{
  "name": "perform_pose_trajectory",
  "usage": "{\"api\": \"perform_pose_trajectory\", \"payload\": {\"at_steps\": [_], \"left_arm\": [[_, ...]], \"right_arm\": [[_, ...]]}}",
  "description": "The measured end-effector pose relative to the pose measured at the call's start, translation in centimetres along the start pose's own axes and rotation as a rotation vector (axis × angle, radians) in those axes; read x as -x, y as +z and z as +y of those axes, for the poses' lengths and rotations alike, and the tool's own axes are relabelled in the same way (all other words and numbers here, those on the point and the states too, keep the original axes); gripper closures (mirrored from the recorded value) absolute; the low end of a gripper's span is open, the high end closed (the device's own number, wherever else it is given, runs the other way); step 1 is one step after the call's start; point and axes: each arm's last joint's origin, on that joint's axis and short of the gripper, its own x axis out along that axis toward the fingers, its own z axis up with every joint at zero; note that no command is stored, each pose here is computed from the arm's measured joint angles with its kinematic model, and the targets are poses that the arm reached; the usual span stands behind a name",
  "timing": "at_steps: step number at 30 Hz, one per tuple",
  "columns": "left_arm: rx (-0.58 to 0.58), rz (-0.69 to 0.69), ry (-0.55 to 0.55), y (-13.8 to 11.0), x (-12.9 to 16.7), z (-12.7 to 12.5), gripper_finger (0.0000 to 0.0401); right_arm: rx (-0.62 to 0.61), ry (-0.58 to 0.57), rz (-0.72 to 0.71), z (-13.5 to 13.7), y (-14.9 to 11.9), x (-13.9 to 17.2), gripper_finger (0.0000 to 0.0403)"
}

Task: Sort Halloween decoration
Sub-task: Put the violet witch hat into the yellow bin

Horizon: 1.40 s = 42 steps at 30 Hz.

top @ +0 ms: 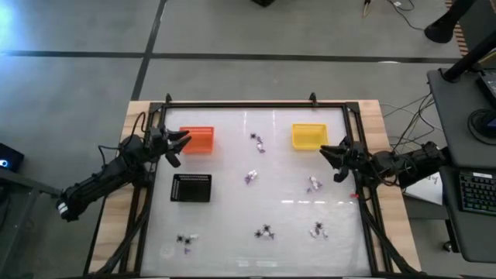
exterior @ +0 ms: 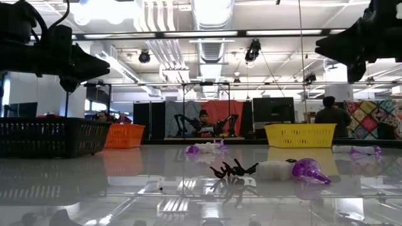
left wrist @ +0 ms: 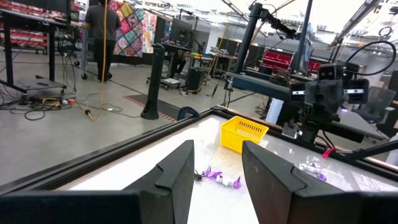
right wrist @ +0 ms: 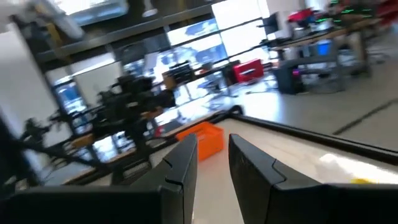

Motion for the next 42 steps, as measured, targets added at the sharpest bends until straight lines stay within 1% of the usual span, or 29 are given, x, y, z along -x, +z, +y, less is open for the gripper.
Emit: {"api": "perform_pose_trajectory", "payload": {"at_steps": [4, 9, 11, 15, 19, 23, 31, 38, 42], "left_arm": [[0.000, 0.000, 0.000, -0.01, 0.00, 0.00, 0.0283], [0.000, 0.000, 0.002, 0.00, 0.00, 0.01, 0.0283], [-0.003, -0.001, 0.002, 0.00, 0.00, 0.00, 0.0283], [-0.047, -0.027, -0.003, 0.25, 0.00, -0.05, 0.0283], [-0.050, -0.031, -0.004, 0.29, 0.00, -0.06, 0.0283], [-0.053, -0.031, -0.005, 0.29, 0.00, -0.06, 0.0283], [-0.048, -0.031, -0.005, 0.29, 0.00, -0.06, 0.0283], [-0.097, -0.035, 0.024, 0.28, -0.02, 0.04, 0.0283], [-0.084, -0.030, 0.025, 0.25, -0.09, 0.05, 0.0283]], "right_arm": [[-0.125, -0.122, -0.045, -0.35, 0.13, 0.02, 0.0321], [-0.198, -0.227, -0.091, -0.66, 0.24, 0.08, 0.0321], [-0.216, -0.229, -0.101, -0.66, 0.32, 0.09, 0.0321], [-0.242, -0.219, -0.122, -0.58, 0.60, 0.09, 0.0321], [-0.321, -0.205, -0.148, -0.51, 0.86, 0.11, 0.0321], [-0.370, -0.202, -0.151, -0.52, 0.84, 0.11, 0.0321], [-0.370, -0.202, -0.151, -0.52, 0.83, 0.11, 0.0321], [-0.370, -0.202, -0.151, -0.52, 0.83, 0.11, 0.0321], [-0.370, -0.202, -0.151, -0.52, 0.83, 0.11, 0.0321]]}}
